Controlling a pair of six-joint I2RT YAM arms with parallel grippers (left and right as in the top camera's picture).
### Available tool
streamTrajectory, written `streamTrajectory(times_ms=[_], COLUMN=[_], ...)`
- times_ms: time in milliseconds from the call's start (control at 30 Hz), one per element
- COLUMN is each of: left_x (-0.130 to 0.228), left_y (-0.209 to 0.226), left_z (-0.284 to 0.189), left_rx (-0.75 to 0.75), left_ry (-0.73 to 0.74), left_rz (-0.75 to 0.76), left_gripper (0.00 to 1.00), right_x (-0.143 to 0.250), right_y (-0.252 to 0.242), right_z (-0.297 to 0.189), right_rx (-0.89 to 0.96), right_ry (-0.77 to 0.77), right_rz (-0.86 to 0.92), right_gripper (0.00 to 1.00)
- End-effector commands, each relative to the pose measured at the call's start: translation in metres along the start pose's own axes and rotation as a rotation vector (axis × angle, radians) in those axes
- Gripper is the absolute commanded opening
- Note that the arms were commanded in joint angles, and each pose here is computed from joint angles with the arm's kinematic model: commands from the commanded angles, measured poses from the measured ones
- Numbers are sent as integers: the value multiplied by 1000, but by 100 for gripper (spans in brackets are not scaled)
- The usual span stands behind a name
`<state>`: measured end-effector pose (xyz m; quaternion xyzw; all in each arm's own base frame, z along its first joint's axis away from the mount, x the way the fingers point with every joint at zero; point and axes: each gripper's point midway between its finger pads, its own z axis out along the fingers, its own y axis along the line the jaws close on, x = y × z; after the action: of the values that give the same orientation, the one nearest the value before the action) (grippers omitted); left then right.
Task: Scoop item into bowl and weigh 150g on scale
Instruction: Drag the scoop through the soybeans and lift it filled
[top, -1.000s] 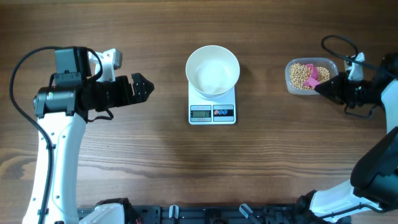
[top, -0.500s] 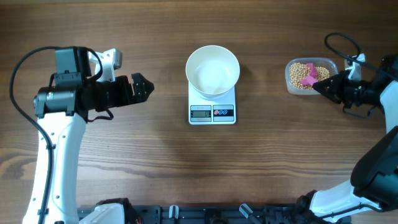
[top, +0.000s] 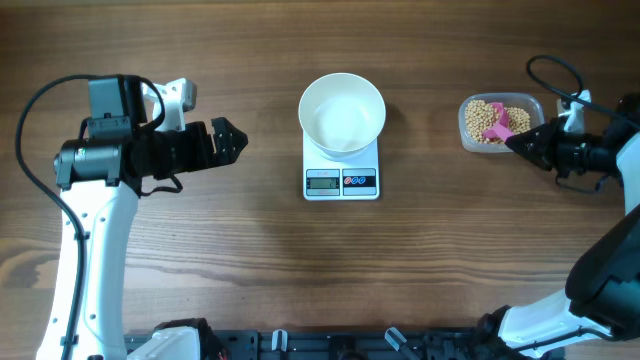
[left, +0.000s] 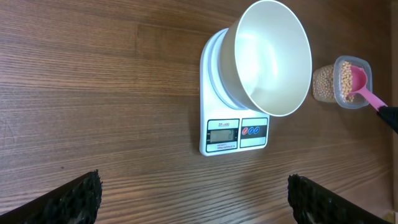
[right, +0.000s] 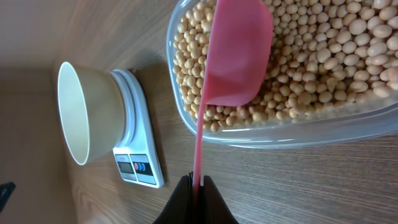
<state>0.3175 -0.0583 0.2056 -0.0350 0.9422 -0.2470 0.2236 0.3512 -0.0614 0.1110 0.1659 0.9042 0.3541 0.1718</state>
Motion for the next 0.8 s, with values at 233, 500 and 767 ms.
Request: streamTrajectory(times_ms=[233,500,767], left_x=[-3,-3,-2], left_y=[-7,-7,-7], left_z=[-4,-4,-4], left_rx=[22,22,22], left_ry=[-7,-7,-4], left_rz=[28,28,26], left_gripper=[100,100,100], right_x=[5,2,-1], right_y=[-12,-8,-2], right_z=[-1,-7,-11], right_rx=[9,-46,-95], right_ry=[11,-13,-33], right_rz=[5,-1,9], right_gripper=[4,4,4])
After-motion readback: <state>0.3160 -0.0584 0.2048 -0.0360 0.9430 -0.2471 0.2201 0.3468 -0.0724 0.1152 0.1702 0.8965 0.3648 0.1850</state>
